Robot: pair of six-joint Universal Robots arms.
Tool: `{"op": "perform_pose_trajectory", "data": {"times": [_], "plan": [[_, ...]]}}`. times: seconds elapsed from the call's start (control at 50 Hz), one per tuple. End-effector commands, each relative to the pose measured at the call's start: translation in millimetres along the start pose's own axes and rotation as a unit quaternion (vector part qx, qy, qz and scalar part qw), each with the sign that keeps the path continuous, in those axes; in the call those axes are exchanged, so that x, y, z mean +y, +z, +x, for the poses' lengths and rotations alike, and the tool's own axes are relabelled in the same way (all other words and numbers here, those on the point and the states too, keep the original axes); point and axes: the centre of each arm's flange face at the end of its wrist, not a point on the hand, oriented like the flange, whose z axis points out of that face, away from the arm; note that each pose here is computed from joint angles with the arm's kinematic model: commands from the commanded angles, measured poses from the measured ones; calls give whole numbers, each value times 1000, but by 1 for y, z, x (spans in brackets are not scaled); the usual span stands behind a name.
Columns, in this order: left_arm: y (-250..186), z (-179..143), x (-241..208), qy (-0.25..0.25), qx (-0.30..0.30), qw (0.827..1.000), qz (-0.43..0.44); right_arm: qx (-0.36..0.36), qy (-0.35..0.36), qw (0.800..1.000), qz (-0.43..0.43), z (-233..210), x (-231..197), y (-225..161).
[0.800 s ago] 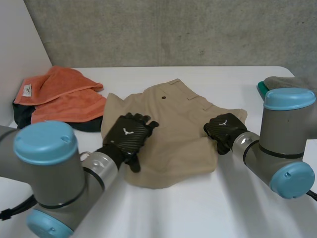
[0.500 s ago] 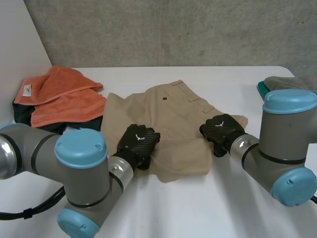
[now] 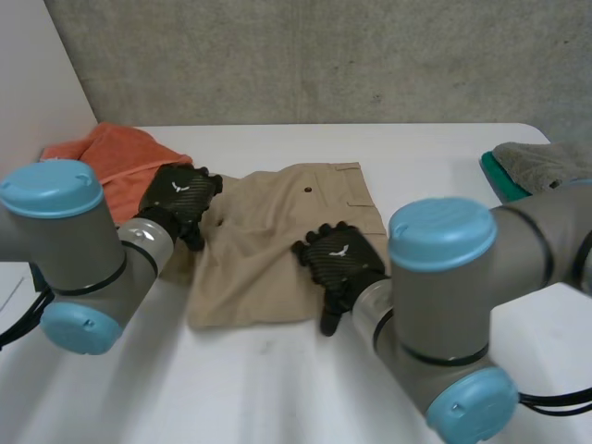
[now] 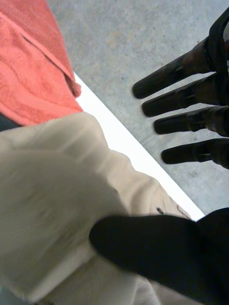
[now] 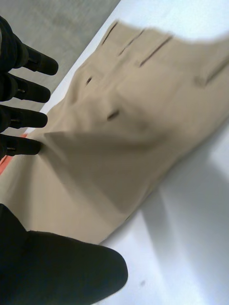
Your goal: Fold the laundry.
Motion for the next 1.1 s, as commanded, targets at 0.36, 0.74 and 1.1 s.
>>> {"op": "perform_pose_trajectory", "data": {"times": [0.36,0.74,1.1], "plan": [[-140,-8,5,-164,17,980,-113,24,-124,991,-46,76,29,-11],[-98,17,41,-210,73,959,-177,32,-184,982,-1,62,67,35],[-45,28,38,-61,-4,993,-98,68,-183,981,21,76,53,47]]}}
